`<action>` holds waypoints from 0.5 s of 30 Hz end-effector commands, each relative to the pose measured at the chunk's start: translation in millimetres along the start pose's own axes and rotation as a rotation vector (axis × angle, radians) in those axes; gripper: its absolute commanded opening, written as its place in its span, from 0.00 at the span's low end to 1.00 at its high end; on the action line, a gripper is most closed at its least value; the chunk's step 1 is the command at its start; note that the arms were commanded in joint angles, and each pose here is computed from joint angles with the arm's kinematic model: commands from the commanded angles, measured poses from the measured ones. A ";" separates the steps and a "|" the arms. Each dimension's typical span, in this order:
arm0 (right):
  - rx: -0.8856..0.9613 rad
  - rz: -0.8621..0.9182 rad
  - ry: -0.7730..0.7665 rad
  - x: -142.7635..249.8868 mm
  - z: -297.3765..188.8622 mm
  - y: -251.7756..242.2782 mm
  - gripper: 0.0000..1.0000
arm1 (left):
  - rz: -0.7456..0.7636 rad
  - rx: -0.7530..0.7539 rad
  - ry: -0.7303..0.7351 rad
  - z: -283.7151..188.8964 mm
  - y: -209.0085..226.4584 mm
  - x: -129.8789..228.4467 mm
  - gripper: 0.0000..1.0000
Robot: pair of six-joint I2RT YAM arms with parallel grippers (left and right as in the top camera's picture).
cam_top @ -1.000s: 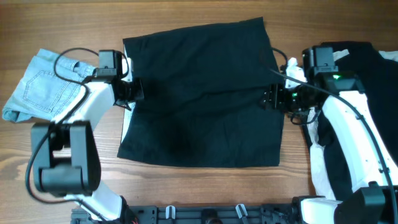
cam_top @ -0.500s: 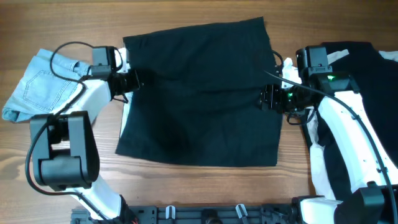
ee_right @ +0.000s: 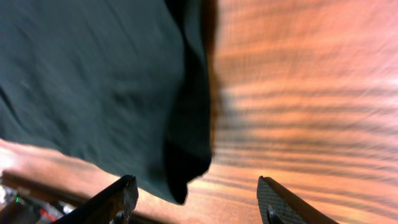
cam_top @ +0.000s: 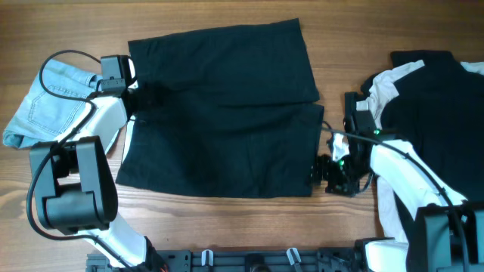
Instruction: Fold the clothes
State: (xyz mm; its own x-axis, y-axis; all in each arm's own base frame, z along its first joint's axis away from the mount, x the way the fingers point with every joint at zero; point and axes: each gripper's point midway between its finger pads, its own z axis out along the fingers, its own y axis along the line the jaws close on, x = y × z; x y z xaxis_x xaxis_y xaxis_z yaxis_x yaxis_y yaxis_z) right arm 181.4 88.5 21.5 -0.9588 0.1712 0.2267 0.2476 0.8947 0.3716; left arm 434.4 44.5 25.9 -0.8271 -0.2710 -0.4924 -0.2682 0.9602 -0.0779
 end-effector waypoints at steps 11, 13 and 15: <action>0.026 0.056 0.045 21.0 15.0 -14.9 0.04 | -0.025 -0.042 -0.070 -11.7 9.1 -22.3 0.04; 0.058 0.114 0.051 27.9 7.6 -18.1 0.04 | -0.028 -0.069 -0.093 -12.4 13.7 -27.5 0.04; 0.061 0.141 0.053 30.6 5.8 -18.3 0.04 | -0.034 -0.090 -0.126 -13.5 16.8 -35.1 0.04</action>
State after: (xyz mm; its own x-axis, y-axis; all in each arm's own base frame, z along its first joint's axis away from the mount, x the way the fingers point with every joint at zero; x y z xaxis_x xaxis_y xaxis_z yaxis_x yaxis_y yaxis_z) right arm 145.5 91.2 16.0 -0.9148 0.2200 0.3387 0.3406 0.8709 0.3543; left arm 439.1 49.0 29.3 -0.8129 -0.2699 -0.5161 -0.2791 0.9583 -0.0616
